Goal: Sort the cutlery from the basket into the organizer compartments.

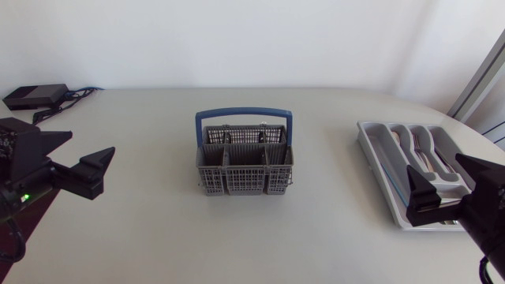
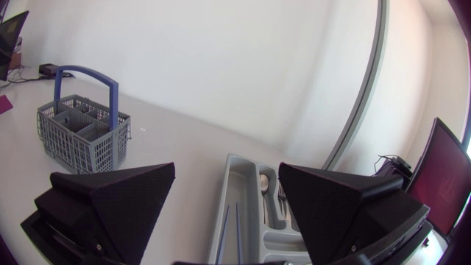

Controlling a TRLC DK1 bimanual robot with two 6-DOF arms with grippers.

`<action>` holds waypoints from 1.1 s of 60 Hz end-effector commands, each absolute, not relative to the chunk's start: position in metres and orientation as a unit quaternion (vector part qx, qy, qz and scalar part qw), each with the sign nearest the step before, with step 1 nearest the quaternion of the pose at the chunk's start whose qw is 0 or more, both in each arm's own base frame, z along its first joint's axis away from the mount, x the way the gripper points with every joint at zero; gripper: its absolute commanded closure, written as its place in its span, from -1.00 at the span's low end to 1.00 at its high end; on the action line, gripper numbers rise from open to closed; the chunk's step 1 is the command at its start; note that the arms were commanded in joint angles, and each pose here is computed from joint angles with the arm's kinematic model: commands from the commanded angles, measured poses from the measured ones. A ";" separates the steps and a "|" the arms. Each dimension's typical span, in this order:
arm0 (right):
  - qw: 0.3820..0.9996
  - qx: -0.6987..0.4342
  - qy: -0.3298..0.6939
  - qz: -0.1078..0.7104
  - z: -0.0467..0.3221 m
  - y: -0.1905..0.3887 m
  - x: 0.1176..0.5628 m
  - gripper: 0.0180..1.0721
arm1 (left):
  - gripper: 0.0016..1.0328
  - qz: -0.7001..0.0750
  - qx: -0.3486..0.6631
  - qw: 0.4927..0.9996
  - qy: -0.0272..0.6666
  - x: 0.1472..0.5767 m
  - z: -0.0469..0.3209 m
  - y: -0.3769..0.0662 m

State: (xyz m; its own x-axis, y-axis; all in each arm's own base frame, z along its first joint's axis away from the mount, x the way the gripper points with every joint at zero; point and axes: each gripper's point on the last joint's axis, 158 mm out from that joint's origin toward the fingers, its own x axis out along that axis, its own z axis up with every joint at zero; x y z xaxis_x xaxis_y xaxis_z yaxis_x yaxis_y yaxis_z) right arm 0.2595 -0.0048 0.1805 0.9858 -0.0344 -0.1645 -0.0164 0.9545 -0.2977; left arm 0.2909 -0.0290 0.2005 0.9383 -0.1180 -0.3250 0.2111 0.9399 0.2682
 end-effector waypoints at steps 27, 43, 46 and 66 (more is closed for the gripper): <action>1.000 0.000 0.028 -0.005 0.149 -0.002 0.254 -0.93 | -0.93 -0.045 0.079 0.992 0.092 0.265 0.181 -0.016; 1.000 0.000 0.028 -0.005 0.149 -0.002 0.254 -0.93 | -0.93 -0.026 0.041 0.997 0.063 0.258 0.166 -0.010; 1.000 0.000 0.028 -0.005 0.149 -0.002 0.254 -0.93 | -0.93 -0.023 0.033 0.998 0.057 0.257 0.164 -0.009; 1.000 0.000 0.028 -0.005 0.149 -0.002 0.254 -0.93 | -0.93 -0.008 0.000 0.999 0.030 0.254 0.150 -0.003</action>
